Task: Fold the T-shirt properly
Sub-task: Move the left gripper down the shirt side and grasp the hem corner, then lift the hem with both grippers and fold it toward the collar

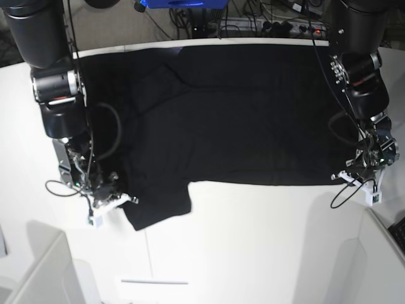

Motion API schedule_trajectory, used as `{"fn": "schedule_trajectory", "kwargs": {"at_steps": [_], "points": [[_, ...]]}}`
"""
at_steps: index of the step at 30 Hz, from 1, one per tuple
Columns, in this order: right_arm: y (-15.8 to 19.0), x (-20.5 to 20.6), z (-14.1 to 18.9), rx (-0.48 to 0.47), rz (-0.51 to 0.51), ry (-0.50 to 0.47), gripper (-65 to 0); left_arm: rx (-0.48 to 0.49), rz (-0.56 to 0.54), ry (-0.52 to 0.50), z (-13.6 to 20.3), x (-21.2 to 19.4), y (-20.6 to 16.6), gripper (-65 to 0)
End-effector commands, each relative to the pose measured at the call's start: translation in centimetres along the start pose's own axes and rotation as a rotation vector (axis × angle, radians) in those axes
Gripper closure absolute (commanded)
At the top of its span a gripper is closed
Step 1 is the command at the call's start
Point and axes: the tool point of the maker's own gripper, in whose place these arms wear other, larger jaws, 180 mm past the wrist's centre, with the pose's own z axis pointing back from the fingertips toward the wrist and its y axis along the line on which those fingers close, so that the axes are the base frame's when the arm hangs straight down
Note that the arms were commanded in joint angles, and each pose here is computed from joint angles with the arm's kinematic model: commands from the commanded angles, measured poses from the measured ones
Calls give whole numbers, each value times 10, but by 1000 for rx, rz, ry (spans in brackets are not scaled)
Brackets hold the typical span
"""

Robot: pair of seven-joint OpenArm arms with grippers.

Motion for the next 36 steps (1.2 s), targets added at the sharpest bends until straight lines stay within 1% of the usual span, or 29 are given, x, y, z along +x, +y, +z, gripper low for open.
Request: {"fn": "schedule_trajectory", "kwargs": {"at_steps": [1, 4, 6, 12, 16, 18, 23, 25, 28, 30, 32, 34, 36], "points": [[7, 39, 8, 22, 22, -98, 0, 10, -15, -84, 9, 32, 6, 0], [20, 46, 14, 56, 51, -131, 0, 17, -33, -103, 14, 35, 7, 0], [18, 49, 18, 54, 62, -140, 0, 20, -47, -107, 16, 33, 7, 0], [12, 39, 18, 45, 58, -124, 0, 26, -117, -140, 35, 35, -2, 0], [9, 31, 18, 41, 56, -112, 0, -12, -123, -187, 55, 42, -16, 0], [8, 29, 18, 41, 56, -109, 0, -30, -129, -197, 65, 42, -21, 0], [5, 17, 18, 38, 53, -93, 0, -39, -172, -208, 83, 32, -27, 0], [0, 14, 21, 32, 61, -94, 0, -26, -178, -215, 90, 29, -22, 0], [2, 15, 26, 43, 80, -110, 0, 17, -167, -226, 105, 22, -5, 0], [5, 17, 28, 51, 82, -118, 0, 29, -182, -201, 111, 17, -4, 0], [-8, 20, 34, 31, 57, -133, 0, 35, -204, -188, 118, 14, -5, 0], [-10, 24, 39, 32, 43, -157, 0, 35, -226, -195, 125, 12, -9, 0], [-10, 22, 43, 39, 41, -162, 0, 32, -237, -198, 128, 10, -13, 0]]}}
